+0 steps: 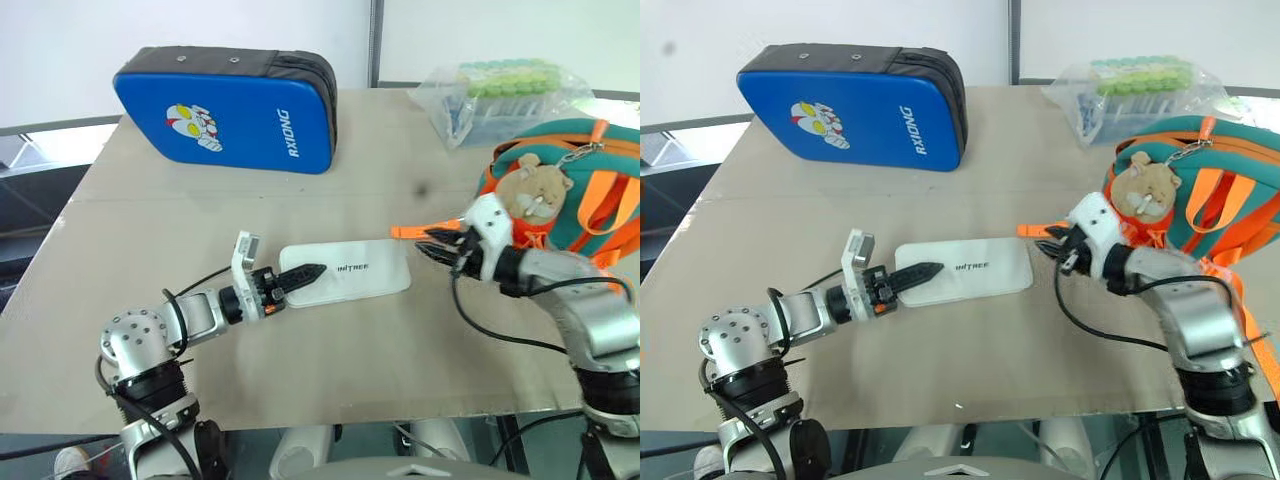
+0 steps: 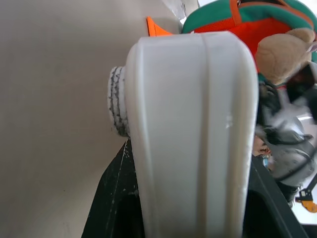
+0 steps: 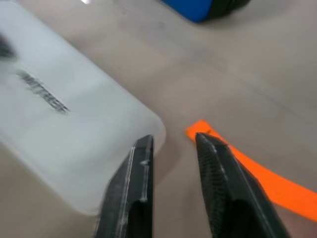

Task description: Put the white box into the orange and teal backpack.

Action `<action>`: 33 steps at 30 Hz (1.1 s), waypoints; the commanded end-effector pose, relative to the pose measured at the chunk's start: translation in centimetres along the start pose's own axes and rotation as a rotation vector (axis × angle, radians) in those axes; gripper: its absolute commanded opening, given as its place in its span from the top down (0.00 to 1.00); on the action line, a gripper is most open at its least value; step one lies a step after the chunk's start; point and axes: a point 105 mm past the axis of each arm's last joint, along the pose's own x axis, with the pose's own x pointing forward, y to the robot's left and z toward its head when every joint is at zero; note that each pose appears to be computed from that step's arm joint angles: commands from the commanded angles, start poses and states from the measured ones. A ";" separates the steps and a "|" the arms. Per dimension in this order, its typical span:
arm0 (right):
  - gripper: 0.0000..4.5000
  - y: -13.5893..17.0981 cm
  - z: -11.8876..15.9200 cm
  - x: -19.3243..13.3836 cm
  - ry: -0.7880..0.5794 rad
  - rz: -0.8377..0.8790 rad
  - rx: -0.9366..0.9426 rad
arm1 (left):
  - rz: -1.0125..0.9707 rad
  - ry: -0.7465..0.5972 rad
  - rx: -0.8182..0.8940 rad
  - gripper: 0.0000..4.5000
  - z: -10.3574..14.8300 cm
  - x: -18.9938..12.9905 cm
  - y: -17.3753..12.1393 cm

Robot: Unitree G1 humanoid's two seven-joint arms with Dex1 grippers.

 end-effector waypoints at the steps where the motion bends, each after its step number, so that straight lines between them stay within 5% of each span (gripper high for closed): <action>1: 0.35 0.7 2.2 -5.4 -0.040 -0.051 0.055 | 0.070 -0.073 0.006 0.77 1.4 -0.8 0.8; 4: 0.01 -0.3 1.5 -10.7 0.030 -0.255 0.083 | 0.033 -0.135 0.011 0.77 3.0 -0.7 0.2; 11: 0.00 -3.6 -0.3 -17.4 0.156 -0.615 0.143 | -0.077 -0.110 0.029 0.78 3.4 0.5 -2.0; 22: 0.00 -10.5 1.4 -10.8 -0.021 -0.728 0.125 | -0.140 -0.185 0.107 0.78 5.8 1.8 -5.2; 29: 0.74 -10.9 2.6 -7.6 -0.022 -0.651 -0.075 | -0.151 -0.314 0.141 0.78 7.3 1.0 -6.6; 32: 0.99 -9.9 4.0 -5.2 -0.103 -0.515 -0.095 | -0.119 -0.407 0.179 0.78 8.6 0.6 -6.9; 33: 0.99 -9.1 4.6 -4.3 -0.131 -0.445 -0.105 | -0.104 -0.448 0.201 0.78 9.2 0.3 -7.0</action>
